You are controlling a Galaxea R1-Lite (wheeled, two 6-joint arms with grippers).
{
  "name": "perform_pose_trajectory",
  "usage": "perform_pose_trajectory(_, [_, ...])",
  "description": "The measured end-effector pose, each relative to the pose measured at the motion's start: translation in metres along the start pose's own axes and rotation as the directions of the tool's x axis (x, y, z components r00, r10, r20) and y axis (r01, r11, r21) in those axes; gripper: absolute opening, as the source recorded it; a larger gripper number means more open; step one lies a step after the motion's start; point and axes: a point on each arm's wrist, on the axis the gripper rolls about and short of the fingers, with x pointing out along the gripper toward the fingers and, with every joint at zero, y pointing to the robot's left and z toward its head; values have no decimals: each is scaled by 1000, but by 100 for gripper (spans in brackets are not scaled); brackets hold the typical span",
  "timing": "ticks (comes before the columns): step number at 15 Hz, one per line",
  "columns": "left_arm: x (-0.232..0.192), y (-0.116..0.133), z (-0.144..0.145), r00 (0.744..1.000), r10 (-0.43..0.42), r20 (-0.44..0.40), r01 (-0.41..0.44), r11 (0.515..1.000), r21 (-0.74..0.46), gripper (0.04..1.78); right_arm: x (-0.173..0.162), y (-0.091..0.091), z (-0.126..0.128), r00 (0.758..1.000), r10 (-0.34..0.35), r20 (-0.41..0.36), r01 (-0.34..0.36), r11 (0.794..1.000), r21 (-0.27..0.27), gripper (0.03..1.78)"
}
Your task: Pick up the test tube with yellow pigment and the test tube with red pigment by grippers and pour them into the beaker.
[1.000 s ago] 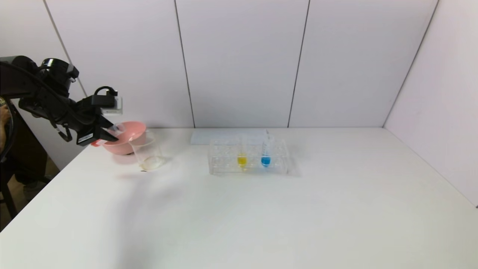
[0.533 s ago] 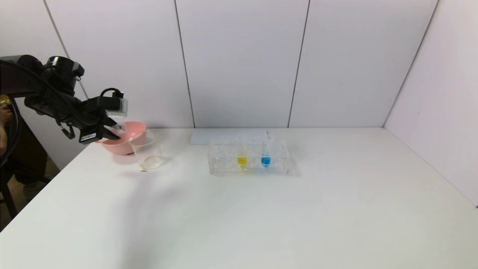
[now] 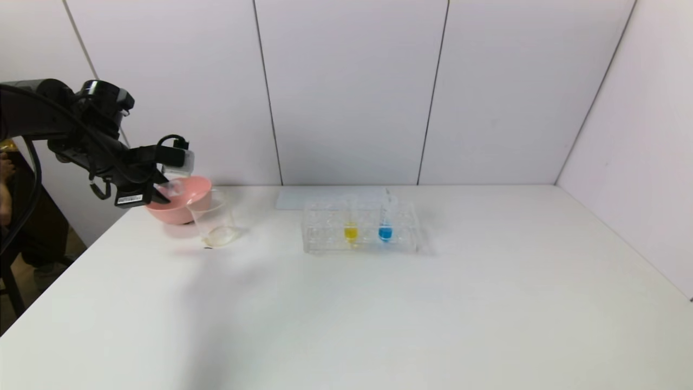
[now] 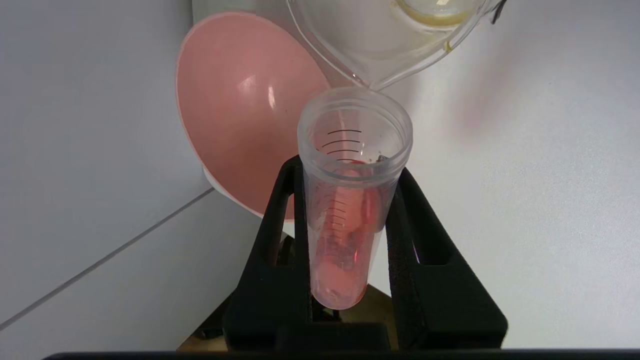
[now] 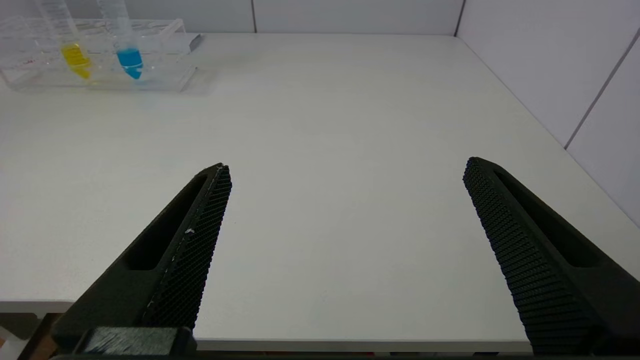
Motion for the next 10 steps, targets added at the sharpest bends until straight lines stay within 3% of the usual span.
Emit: perform_pose_trajectory(10, [2,0,13,997,19,-70,-16,999,44,45,0,0,0,1000,-1,1,1,1000,0,170])
